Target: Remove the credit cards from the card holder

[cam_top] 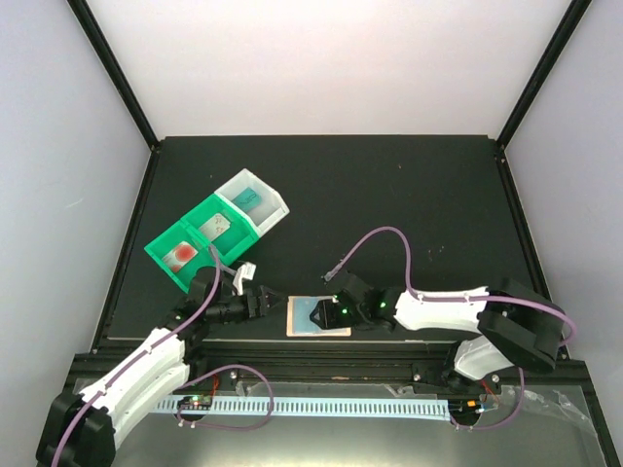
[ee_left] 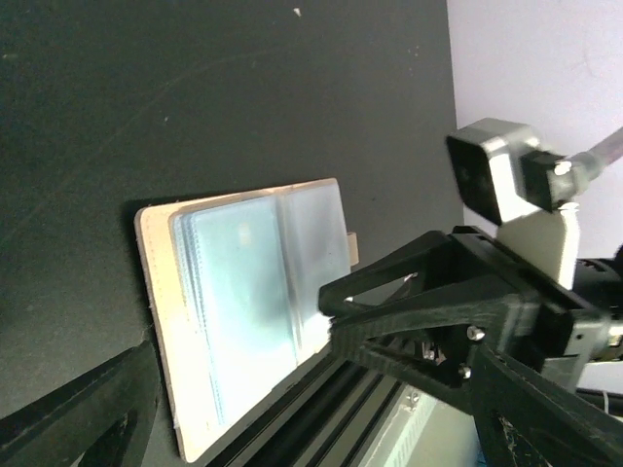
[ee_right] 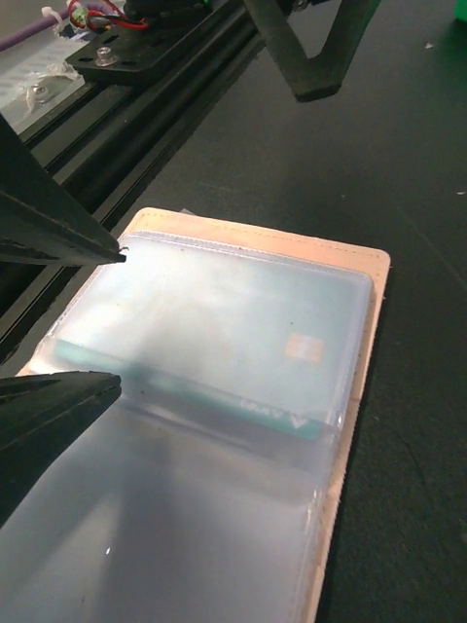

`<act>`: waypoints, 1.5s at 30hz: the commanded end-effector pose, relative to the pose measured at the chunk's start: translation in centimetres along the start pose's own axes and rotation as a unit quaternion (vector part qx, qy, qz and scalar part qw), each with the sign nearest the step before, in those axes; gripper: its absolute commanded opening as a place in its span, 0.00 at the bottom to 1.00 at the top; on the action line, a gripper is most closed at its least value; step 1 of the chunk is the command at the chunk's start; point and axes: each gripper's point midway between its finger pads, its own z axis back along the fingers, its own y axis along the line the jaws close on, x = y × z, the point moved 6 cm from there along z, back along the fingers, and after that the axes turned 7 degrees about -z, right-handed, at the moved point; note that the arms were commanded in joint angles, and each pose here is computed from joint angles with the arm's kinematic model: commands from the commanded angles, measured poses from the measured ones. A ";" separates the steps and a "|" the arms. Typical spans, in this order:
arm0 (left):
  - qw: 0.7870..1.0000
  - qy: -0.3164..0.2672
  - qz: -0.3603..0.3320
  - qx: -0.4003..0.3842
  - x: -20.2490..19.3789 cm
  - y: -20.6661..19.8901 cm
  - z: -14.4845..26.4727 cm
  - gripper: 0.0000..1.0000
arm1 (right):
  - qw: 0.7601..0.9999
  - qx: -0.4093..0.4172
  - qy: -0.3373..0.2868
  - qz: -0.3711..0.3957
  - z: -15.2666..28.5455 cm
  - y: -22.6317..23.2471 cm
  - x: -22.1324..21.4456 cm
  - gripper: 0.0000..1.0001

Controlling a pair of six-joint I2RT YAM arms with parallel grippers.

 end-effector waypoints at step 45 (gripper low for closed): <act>0.997 -0.016 0.013 -0.076 0.0 -1.9 -1.2 0.91 | 0.997 -0.060 -0.048 0.018 -3.4 -2.4 -1.0 0.01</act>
